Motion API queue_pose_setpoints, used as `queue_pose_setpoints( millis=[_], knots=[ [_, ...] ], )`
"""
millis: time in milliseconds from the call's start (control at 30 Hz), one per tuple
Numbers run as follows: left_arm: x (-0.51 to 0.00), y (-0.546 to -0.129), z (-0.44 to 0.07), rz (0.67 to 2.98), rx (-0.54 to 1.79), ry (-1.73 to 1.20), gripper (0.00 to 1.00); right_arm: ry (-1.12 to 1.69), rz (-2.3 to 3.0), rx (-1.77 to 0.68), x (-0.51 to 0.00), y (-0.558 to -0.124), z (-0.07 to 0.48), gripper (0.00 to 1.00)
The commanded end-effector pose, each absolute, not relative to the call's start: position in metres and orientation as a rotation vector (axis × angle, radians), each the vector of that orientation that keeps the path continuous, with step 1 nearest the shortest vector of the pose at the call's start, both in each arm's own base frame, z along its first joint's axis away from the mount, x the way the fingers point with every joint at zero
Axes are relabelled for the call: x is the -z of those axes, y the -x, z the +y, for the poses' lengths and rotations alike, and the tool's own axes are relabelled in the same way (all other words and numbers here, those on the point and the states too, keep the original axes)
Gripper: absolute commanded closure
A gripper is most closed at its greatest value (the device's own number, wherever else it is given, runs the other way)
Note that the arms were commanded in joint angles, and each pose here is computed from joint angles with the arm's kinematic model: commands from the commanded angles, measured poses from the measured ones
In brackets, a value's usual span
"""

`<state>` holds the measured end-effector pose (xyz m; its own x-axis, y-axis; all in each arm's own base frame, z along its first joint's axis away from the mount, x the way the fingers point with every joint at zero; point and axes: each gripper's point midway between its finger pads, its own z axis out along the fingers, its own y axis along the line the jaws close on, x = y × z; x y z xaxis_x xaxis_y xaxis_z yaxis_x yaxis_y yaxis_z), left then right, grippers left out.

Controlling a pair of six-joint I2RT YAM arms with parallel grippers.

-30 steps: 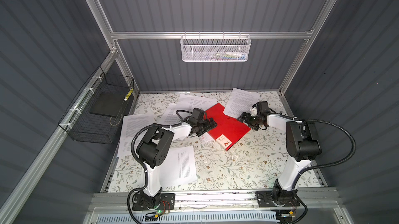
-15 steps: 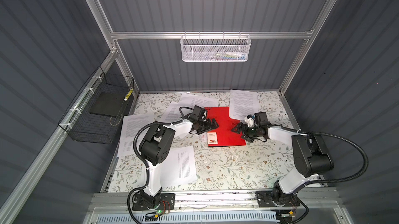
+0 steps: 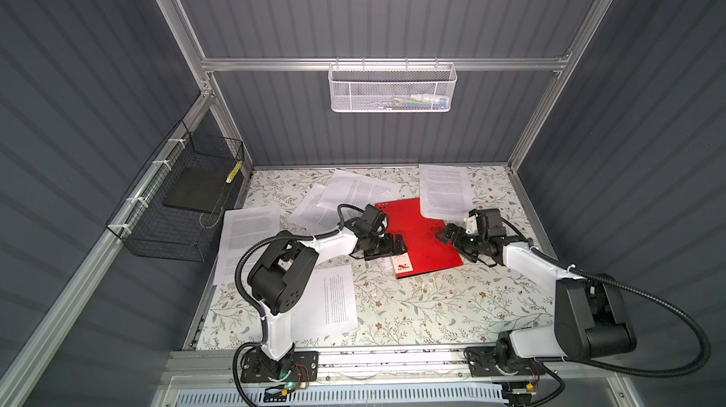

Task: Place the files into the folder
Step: 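Reach both grippers to the red folder's edges and grasp its cover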

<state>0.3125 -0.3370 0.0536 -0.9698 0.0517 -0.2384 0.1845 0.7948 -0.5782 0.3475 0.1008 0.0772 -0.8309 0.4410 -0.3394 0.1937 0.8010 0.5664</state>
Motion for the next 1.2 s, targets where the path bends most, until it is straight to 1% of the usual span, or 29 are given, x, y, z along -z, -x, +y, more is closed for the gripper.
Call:
queue_pose_setpoints(
  millis=[0,233,267,367,400,700,1033,1167],
  knots=[
    [-0.063,-0.33,-0.335,2.756,0.89,-0.128,0.0,-0.456,2.547,-0.638,-0.071,-0.365,0.09,0.01],
    [-0.058,-0.363,-0.346,2.73,0.932,-0.093,0.01,-0.497,2.562,-0.664,-0.052,-0.393,0.09,0.01],
    [-0.055,-0.366,-0.348,2.731,0.929,-0.096,0.01,-0.487,2.565,-0.714,-0.052,-0.394,0.096,0.01],
    [-0.046,-0.37,-0.35,2.753,0.906,-0.121,0.01,-0.496,2.574,-0.71,-0.048,-0.4,0.096,0.01],
    [-0.056,-0.379,-0.356,2.725,0.919,-0.13,0.01,-0.497,2.576,-0.712,-0.047,-0.401,0.096,0.01],
    [-0.042,-0.376,-0.362,2.764,0.941,-0.216,0.01,-0.48,2.649,-0.729,-0.034,-0.398,0.102,0.01],
    [-0.03,-0.379,-0.36,2.795,0.903,-0.283,0.0,-0.39,2.592,-0.993,-0.061,-0.387,0.13,0.01],
    [-0.027,-0.378,-0.357,2.809,0.883,-0.305,0.0,-0.351,2.558,-1.006,-0.081,-0.381,0.134,0.01]
  ],
)
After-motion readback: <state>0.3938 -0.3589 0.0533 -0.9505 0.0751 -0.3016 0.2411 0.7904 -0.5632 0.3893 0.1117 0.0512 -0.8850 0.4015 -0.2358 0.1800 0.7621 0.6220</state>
